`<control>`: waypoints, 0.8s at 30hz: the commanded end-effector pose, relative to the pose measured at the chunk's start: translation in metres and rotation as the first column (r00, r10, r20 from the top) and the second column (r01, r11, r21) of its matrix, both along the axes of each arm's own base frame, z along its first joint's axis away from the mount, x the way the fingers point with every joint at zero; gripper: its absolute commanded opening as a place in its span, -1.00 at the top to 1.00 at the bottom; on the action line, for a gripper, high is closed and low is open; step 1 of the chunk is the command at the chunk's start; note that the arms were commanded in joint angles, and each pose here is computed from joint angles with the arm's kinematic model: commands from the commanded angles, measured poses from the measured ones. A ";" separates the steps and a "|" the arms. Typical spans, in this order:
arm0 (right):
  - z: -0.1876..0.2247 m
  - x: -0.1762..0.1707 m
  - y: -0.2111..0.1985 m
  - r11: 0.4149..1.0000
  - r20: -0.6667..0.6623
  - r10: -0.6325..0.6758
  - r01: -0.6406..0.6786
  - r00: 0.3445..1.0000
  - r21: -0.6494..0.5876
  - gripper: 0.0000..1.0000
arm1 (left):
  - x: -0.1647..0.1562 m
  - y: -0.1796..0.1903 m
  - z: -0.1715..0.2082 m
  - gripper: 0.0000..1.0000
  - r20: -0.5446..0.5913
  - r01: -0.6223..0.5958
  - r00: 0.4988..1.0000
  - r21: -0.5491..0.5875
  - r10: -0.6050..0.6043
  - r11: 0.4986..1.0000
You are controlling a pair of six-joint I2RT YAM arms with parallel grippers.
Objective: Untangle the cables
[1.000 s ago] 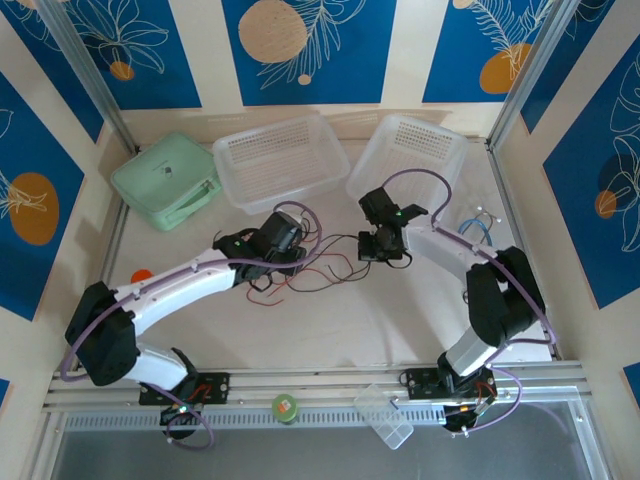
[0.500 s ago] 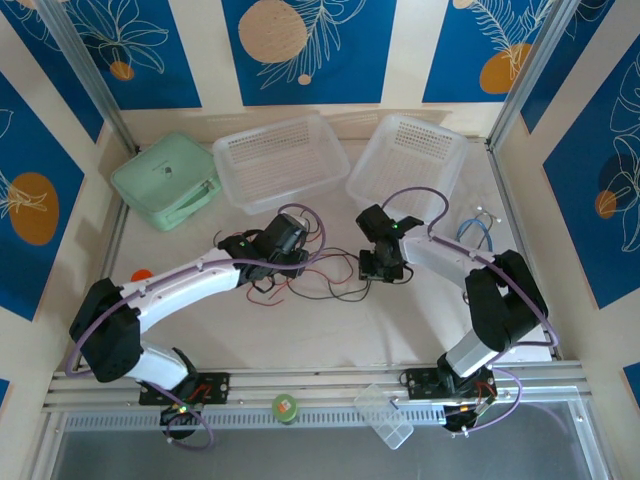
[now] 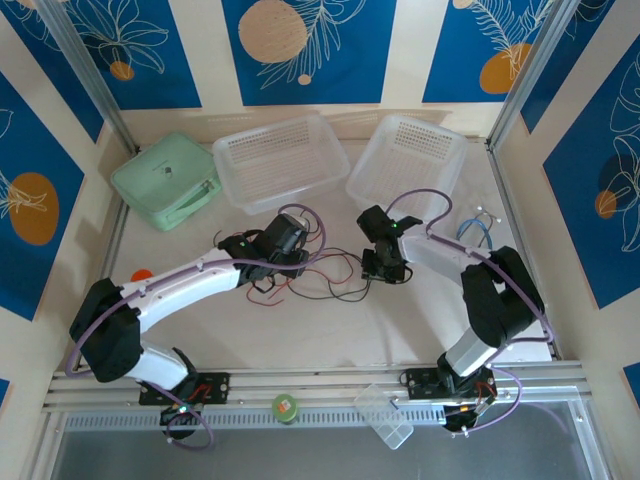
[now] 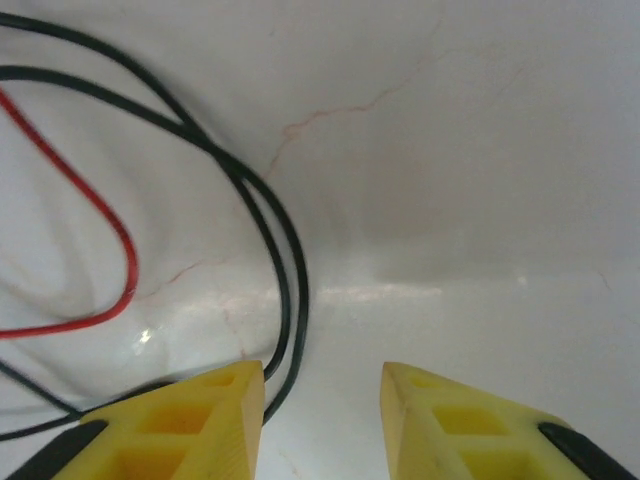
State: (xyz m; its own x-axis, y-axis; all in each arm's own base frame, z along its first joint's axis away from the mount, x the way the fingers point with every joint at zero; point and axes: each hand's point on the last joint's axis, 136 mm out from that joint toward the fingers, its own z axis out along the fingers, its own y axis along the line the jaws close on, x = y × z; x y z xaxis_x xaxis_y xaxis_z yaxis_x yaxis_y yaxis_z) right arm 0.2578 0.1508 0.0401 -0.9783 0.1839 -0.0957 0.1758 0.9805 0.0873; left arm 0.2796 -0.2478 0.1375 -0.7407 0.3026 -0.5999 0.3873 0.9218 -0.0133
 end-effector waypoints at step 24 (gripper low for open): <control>-0.004 0.012 0.012 0.999 0.013 -0.020 0.020 1.000 0.047 0.39 | -0.003 -0.004 0.004 -0.07 0.008 0.013 1.000 -0.001 -0.013 1.000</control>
